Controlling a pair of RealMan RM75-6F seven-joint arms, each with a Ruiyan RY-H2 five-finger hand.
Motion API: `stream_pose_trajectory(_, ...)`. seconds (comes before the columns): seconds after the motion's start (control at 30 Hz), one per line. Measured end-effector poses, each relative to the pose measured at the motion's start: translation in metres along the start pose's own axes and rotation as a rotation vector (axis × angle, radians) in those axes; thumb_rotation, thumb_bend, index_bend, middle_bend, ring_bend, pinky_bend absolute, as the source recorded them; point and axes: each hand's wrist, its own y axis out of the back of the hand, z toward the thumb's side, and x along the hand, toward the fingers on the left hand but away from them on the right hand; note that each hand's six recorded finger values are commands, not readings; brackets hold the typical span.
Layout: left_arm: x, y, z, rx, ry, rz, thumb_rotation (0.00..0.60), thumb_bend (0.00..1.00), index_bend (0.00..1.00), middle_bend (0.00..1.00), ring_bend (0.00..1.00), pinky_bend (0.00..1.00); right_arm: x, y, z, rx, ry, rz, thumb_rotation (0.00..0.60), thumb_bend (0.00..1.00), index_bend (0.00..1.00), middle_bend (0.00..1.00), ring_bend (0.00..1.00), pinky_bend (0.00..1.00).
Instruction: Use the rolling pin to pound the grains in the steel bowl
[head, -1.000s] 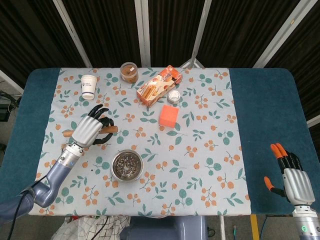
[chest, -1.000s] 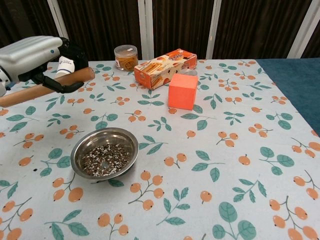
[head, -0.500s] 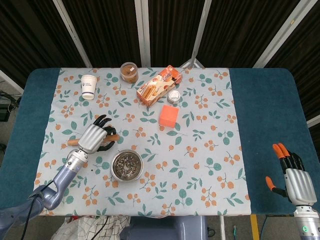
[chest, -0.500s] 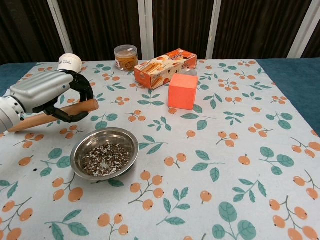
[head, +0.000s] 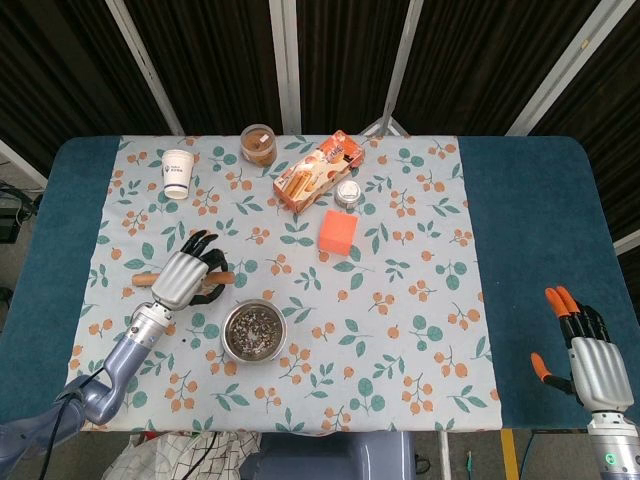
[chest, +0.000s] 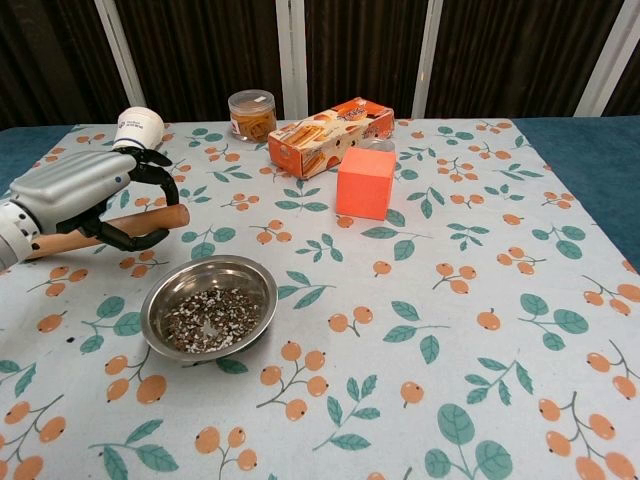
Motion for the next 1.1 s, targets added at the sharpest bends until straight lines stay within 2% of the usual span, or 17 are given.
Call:
stream_pose_trajectory(0.27, -0.005, 0.005, -0.004, -0.018, 0.025, -0.01, 0.6, 0.55, 0.23, 0.22, 0.05, 0.04, 0.001, 0.0, 0.001, -0.002, 0.003, -0.001, 0.6, 0.37, 0.0, 0.0, 0.0, 0.0)
stream_pose_trajectory(0.47, -0.01, 0.012, -0.005, -0.025, 0.035, -0.001, 0.6, 0.5, 0.21, 0.21, 0.05, 0.03, 0.001, 0.001, 0.001, 0.0, 0.006, -0.002, 0.6, 0.37, 0.0, 0.0, 0.0, 0.0)
stream_pose_trajectory(0.63, -0.018, 0.023, -0.004, -0.038, 0.04, 0.019, 0.6, 0.37, 0.2, 0.18, 0.02, 0.01, 0.001, 0.001, 0.001, 0.006, 0.01, -0.001, 0.6, 0.37, 0.0, 0.0, 0.0, 0.0)
stream_pose_trajectory(0.73, -0.028, 0.034, -0.002, -0.051, 0.048, 0.039, 0.6, 0.23, 0.19, 0.13, 0.01, 0.01, 0.001, 0.001, 0.0, 0.012, 0.013, -0.001, 0.6, 0.37, 0.0, 0.0, 0.0, 0.0)
stream_pose_trajectory(0.83, -0.045, 0.05, -0.004, -0.022, 0.078, 0.046, 0.6, 0.14, 0.08, 0.02, 0.0, 0.0, 0.001, 0.002, 0.0, 0.024, 0.021, -0.005, 0.6, 0.37, 0.0, 0.0, 0.0, 0.0)
stream_pose_trajectory(0.93, -0.063, 0.065, -0.003, 0.008, 0.115, 0.035, 0.6, 0.13, 0.0, 0.0, 0.0, 0.0, 0.0, 0.003, 0.0, 0.041, 0.024, -0.01, 0.6, 0.37, 0.0, 0.0, 0.0, 0.0)
stream_pose_trajectory(1.1, -0.113, 0.099, 0.004, -0.034, 0.215, 0.015, 0.6, 0.13, 0.0, 0.0, 0.0, 0.0, 0.001, 0.005, 0.001, 0.053, 0.031, -0.024, 0.6, 0.37, 0.0, 0.0, 0.0, 0.0)
